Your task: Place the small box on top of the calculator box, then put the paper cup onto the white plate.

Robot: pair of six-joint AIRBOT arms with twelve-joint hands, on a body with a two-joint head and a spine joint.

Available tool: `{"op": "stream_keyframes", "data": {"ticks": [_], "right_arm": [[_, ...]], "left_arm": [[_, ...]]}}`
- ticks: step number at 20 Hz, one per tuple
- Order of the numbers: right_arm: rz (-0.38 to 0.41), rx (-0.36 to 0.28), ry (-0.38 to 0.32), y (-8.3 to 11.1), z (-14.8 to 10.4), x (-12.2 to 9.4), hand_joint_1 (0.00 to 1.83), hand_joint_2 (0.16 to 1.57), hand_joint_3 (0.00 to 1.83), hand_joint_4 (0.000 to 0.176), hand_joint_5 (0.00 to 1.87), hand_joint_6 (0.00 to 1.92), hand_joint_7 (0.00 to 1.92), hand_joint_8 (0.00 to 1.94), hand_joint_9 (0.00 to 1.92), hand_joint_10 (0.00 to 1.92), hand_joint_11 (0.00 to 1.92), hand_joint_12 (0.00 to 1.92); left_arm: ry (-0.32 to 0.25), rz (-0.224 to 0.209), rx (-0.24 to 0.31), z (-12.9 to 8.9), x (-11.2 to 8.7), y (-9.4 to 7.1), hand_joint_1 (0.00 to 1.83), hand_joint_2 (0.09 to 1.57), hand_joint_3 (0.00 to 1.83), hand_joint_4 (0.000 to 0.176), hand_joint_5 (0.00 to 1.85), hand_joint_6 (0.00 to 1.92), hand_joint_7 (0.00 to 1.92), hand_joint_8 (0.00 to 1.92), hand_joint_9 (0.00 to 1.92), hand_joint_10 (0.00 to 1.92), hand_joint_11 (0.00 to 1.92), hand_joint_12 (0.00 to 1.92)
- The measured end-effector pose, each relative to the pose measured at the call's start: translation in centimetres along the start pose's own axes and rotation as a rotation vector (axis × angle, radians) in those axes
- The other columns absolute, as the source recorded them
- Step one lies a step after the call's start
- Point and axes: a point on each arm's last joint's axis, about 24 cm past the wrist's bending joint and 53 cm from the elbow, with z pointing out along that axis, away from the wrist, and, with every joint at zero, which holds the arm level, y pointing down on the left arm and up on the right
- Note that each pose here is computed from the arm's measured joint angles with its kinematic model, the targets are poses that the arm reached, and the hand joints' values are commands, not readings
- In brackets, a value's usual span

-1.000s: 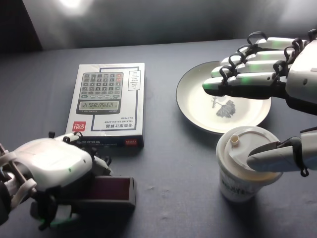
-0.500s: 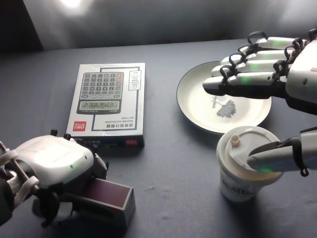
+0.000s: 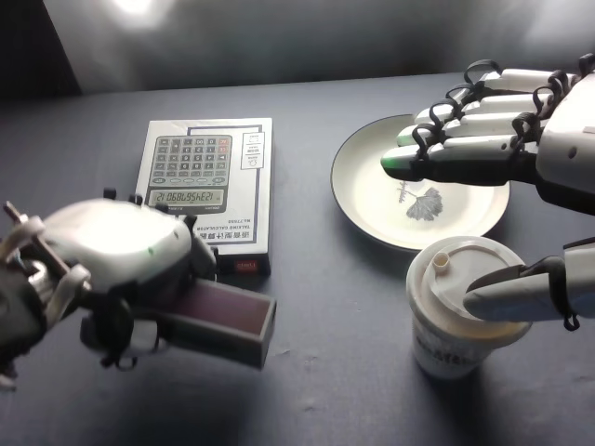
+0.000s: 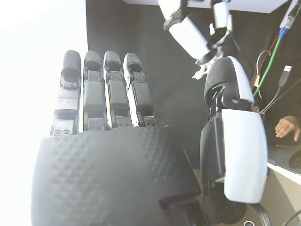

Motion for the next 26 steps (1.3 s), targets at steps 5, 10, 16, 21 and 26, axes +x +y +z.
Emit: {"op": "stream_keyframes", "data": {"ticks": [5, 10, 16, 21, 26], "right_arm": [[0.0, 0.0, 0.0, 0.0, 0.0, 0.0, 0.32, 1.12, 0.0, 0.0, 0.26, 0.0, 0.22, 0.0, 0.2, 0.0, 0.0, 0.63], [0.0, 0.0, 0.0, 0.0, 0.0, 0.0, 0.34, 1.13, 0.0, 0.0, 0.24, 0.01, 0.21, 0.01, 0.19, 0.01, 0.0, 0.58], [0.0, 0.0, 0.0, 0.0, 0.0, 0.0, 0.31, 1.13, 0.0, 0.0, 0.24, 0.01, 0.21, 0.01, 0.19, 0.01, 0.0, 0.58], [0.0, 0.001, 0.0, 0.0, 0.0, 0.0, 0.32, 1.13, 0.0, 0.0, 0.27, 0.0, 0.23, 0.0, 0.21, 0.01, 0.0, 0.63], [0.0, 0.0, 0.0, 0.0, 0.0, 0.0, 0.33, 1.13, 0.0, 0.0, 0.25, 0.0, 0.22, 0.0, 0.2, 0.0, 0.0, 0.58]], "left_arm": [[-0.053, 0.015, 0.002, 1.1, -4.2, -0.4, 1.34, 1.22, 0.0, 0.0, 0.83, 0.97, 0.79, 1.47, 0.6, 1.59, 0.31, 1.54], [-0.091, 0.026, 0.013, 2.4, -7.2, -0.4, 1.26, 1.19, 0.0, 0.0, 0.93, 0.84, 0.81, 1.48, 0.61, 1.37, 0.33, 1.5], [-0.085, 0.027, 0.015, 4.1, -8.0, 0.3, 1.34, 1.22, 0.0, 0.0, 0.86, 0.92, 0.77, 1.5, 0.59, 1.59, 0.31, 1.53], [-0.077, 0.036, 0.033, 5.9, -7.8, -0.1, 1.34, 1.23, 0.0, 0.0, 0.84, 0.94, 0.77, 1.51, 0.59, 1.59, 0.31, 1.52], [-0.073, 0.037, 0.044, 7.8, -7.7, -0.3, 1.24, 1.16, 0.0, 0.0, 1.01, 0.73, 0.8, 1.48, 0.63, 1.22, 0.37, 1.43]]}}
